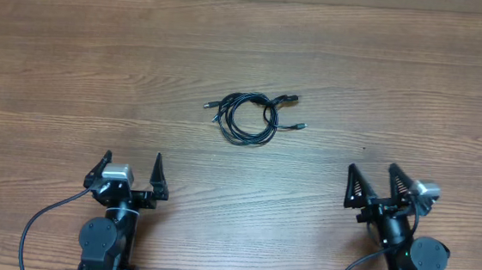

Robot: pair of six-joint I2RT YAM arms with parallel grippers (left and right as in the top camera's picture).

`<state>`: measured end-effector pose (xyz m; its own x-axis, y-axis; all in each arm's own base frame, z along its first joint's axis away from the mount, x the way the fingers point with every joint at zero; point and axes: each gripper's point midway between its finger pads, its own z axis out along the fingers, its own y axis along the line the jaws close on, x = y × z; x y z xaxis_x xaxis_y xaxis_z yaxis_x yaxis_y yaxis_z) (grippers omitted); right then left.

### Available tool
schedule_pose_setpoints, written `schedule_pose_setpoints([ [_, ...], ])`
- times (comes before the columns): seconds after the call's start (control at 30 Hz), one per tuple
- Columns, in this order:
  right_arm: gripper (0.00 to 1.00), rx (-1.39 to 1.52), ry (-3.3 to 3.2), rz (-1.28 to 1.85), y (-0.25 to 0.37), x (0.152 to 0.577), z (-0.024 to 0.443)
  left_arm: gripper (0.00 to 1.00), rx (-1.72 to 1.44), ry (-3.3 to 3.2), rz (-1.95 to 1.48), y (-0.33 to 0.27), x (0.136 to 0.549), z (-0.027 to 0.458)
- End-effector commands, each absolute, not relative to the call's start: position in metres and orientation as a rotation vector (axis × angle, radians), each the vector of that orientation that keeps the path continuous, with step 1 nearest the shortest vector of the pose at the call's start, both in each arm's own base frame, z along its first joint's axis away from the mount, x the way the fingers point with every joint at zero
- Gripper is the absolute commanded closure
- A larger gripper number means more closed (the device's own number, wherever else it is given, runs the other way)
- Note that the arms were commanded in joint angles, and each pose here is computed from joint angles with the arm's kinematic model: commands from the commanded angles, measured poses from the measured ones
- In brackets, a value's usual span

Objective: Untangle cables

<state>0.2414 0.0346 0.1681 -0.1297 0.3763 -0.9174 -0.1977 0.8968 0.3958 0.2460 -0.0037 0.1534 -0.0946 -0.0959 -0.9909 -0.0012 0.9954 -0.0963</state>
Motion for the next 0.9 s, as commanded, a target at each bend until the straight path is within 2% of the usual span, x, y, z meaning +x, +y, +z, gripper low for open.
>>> schedule_pose_setpoints([
  [0.0, 0.0, 0.132, 1.674, 0.555, 0.044, 0.233, 0.182, 0.0, -0.065, 1.729, -0.109, -0.008, 0.241, 0.153],
  [0.23, 0.0, 0.162, 1.708, 0.54, 0.041, 0.225, 0.253, 0.0, -0.1, 1.821, -0.078, -0.002, 0.235, 0.202],
  [0.4, 0.0, 0.179, 1.825, 0.575, 0.046, 0.23, 0.293, 0.0, -0.057, 1.916, -0.126, -0.013, 0.246, 0.249],
  [0.67, 0.0, 0.081, 1.865, 0.719, 0.069, 0.233, 0.354, 0.0, 0.084, 2.086, -0.276, -0.053, 0.296, 0.324],
  [0.87, 0.0, 0.032, 1.802, 0.853, 0.085, 0.228, 0.375, 0.0, 0.275, 2.311, -0.352, -0.114, 0.349, 0.323],
])
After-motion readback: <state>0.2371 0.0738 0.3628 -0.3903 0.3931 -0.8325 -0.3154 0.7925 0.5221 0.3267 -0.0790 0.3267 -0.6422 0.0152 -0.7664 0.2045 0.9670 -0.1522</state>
